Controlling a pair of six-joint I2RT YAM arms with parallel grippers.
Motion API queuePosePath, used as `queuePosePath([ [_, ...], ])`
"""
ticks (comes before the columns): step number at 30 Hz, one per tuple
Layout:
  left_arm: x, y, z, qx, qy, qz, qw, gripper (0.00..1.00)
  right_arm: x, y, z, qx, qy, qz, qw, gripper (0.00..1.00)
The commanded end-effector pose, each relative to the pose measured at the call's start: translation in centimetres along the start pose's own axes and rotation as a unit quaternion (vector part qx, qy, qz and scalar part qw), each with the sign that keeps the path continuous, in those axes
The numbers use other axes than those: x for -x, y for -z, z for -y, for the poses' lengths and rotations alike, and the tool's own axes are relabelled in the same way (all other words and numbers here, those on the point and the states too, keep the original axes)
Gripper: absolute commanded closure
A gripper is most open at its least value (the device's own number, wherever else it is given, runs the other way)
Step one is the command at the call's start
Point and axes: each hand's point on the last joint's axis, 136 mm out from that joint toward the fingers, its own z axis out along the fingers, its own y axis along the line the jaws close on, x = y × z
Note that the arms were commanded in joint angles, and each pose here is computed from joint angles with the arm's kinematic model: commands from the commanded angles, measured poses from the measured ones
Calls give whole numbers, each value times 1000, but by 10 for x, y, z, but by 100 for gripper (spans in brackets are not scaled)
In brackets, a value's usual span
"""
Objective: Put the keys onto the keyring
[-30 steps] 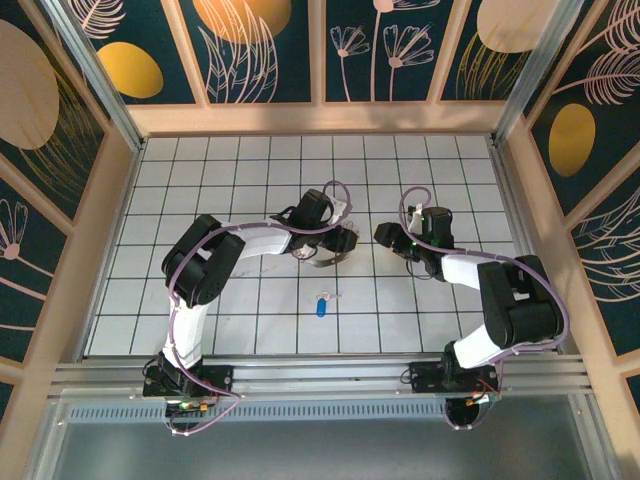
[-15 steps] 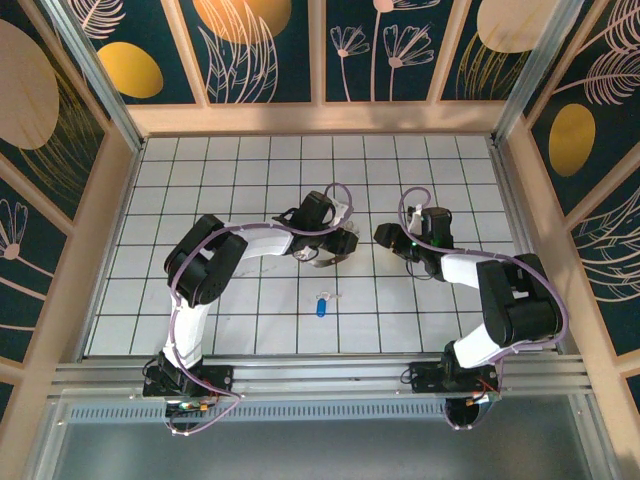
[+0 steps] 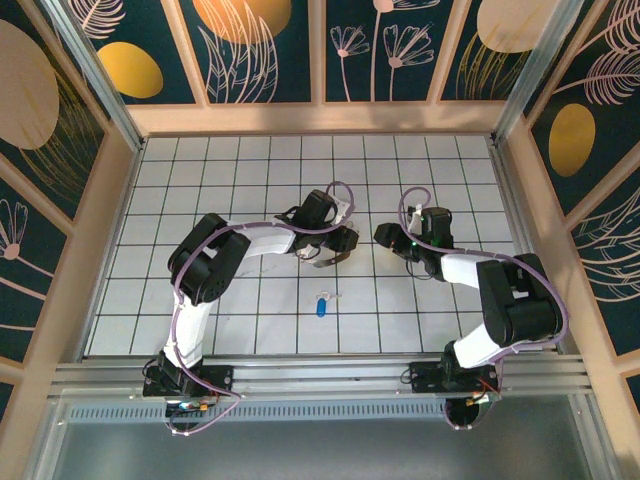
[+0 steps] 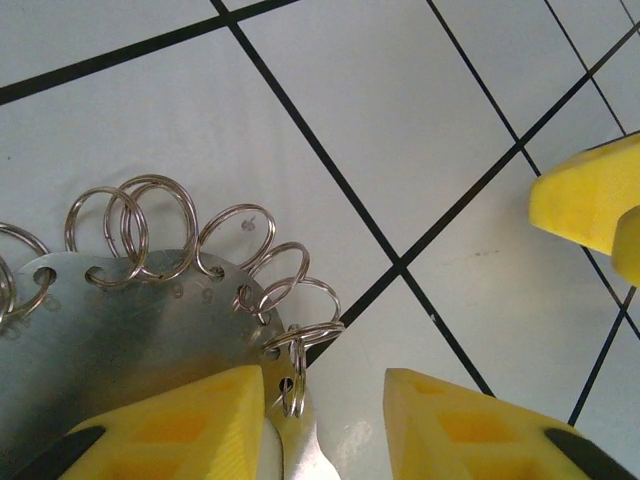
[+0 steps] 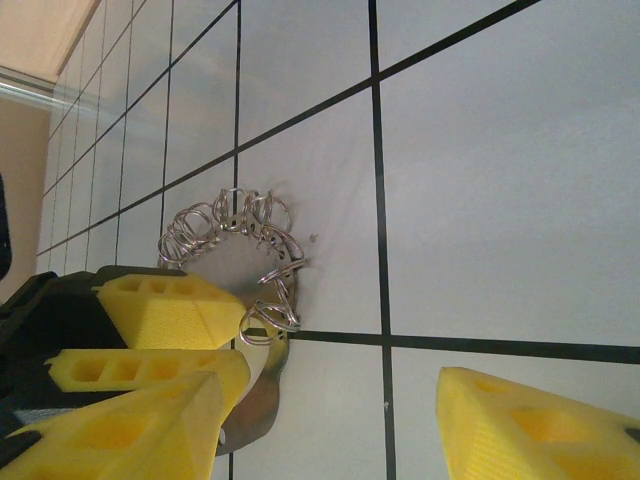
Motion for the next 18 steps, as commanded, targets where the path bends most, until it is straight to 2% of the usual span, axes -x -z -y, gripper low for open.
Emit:
queuePosePath([
  [1, -1, -6, -1, 6, -1, -6, 1000, 65, 1, 0, 2, 4, 5, 4, 1000, 41],
  [18, -8, -13, -9, 37, -11, -20, 999, 72, 4, 4, 3, 4, 4, 9, 1000, 42],
])
